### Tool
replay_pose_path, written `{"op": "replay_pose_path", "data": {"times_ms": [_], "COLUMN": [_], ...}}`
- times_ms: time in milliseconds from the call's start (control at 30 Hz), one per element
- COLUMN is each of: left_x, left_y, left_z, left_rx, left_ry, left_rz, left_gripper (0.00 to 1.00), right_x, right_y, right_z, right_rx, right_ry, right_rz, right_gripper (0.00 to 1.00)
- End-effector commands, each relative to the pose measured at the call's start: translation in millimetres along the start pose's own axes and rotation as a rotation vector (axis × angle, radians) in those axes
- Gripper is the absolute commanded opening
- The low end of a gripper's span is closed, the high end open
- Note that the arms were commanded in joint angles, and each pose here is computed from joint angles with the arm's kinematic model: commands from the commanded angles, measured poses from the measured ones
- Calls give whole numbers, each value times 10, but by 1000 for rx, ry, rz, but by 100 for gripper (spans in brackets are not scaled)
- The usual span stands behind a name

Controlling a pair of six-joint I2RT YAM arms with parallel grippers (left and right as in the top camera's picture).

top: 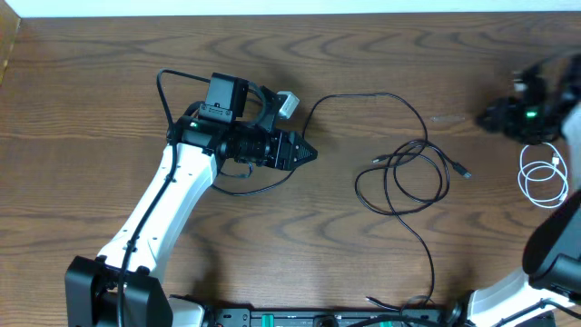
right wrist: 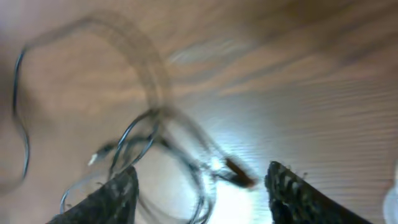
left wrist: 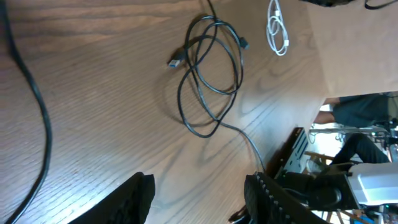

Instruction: Untangle cables

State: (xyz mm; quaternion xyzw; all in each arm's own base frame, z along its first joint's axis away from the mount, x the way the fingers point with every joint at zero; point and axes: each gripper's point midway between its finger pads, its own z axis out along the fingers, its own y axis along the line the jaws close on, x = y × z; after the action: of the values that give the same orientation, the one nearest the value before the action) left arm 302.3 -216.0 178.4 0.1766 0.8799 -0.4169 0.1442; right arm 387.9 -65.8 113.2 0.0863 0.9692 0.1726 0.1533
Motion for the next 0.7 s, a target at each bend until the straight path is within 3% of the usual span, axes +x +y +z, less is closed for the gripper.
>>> {"op": "replay_pose_path", "data": {"times_ms": [0,267,567,667], "left_x": [6,39,229,255], "left_y": [45,112,864,982], "left_z": [-46,-50,-300,-381], "left_rx": [-45,-83,-548,-632], "left_ry": [-10,1,43,38], "left_rz": [19,6,-94,-129], "left_gripper": [52,51,51,51], "right_x": [122,644,996,1074], "right_y": [327,862,1426,1551], "right_z": [80,245,426,479], "right_rx": [-44,-1,63,103], "right_ry": [68,290,379,380], "right_rz": [-139,-183,-298,-260], "right_gripper": [65,66,66,66]}}
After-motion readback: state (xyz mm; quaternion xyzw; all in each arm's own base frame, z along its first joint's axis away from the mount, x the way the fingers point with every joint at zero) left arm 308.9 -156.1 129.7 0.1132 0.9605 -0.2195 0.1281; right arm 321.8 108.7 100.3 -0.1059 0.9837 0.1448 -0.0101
